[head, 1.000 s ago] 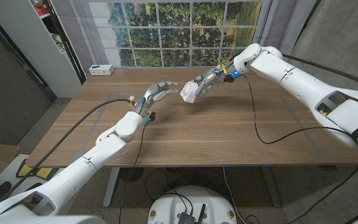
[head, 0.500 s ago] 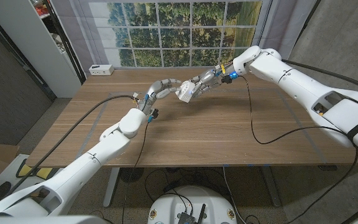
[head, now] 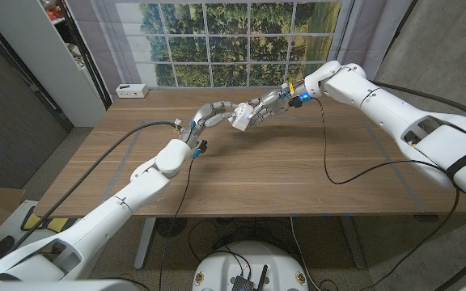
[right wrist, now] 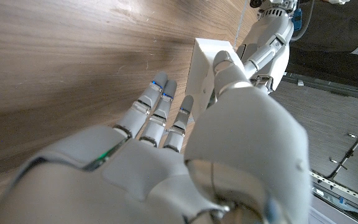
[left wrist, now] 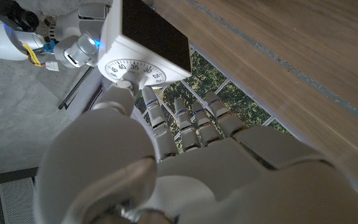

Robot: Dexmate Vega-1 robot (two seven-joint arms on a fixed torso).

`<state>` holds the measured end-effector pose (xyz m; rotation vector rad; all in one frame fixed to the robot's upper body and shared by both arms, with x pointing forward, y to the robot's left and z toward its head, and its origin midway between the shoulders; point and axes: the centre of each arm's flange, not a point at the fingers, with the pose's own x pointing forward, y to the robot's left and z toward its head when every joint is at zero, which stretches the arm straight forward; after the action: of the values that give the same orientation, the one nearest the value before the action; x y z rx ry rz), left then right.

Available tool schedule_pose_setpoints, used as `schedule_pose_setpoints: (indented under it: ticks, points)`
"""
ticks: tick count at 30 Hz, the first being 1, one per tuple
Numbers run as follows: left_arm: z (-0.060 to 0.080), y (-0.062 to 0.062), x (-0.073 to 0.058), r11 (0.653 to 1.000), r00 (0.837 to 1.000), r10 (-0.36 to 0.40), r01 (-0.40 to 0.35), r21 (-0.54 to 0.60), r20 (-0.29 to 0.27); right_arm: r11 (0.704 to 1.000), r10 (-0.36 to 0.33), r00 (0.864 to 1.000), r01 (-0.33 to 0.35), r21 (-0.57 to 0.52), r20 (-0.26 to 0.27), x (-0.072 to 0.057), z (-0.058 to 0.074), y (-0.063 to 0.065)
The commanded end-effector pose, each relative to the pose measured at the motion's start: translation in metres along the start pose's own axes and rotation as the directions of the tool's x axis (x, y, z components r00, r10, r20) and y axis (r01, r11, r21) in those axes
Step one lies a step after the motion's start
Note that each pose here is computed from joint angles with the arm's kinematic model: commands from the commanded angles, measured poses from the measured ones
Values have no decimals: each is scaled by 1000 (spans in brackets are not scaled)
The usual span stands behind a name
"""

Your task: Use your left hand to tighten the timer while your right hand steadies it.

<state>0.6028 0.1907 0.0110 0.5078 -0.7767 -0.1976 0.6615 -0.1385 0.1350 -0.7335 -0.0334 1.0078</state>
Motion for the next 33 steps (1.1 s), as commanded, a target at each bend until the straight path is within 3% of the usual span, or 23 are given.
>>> schedule_pose_setpoints:
  ticks: [1, 12, 20, 25, 33]
  points:
    - [0, 2, -1, 1000, 1000, -1, 1, 12, -20, 999, 21, 999, -23, 43, 27, -1, -1, -5]
    - [1, 1, 1, 1000, 1000, 4, -4, -7, -9, 994, 46, 998, -50, 96, 42, -1, -6, -9]
    - [3, 2, 0, 999, 1000, 26, -26, -27, 13, 972, 97, 992, -112, 205, 81, 4, -15, -10]
    - [0, 1, 1, 999, 1000, 20, -20, -30, 2, 958, 129, 986, -152, 243, 105, 6, -16, -8]
    - [-1, 0, 1, 999, 1000, 20, -20, -33, 3, 959, 134, 985, -156, 238, 109, 8, -14, -3]
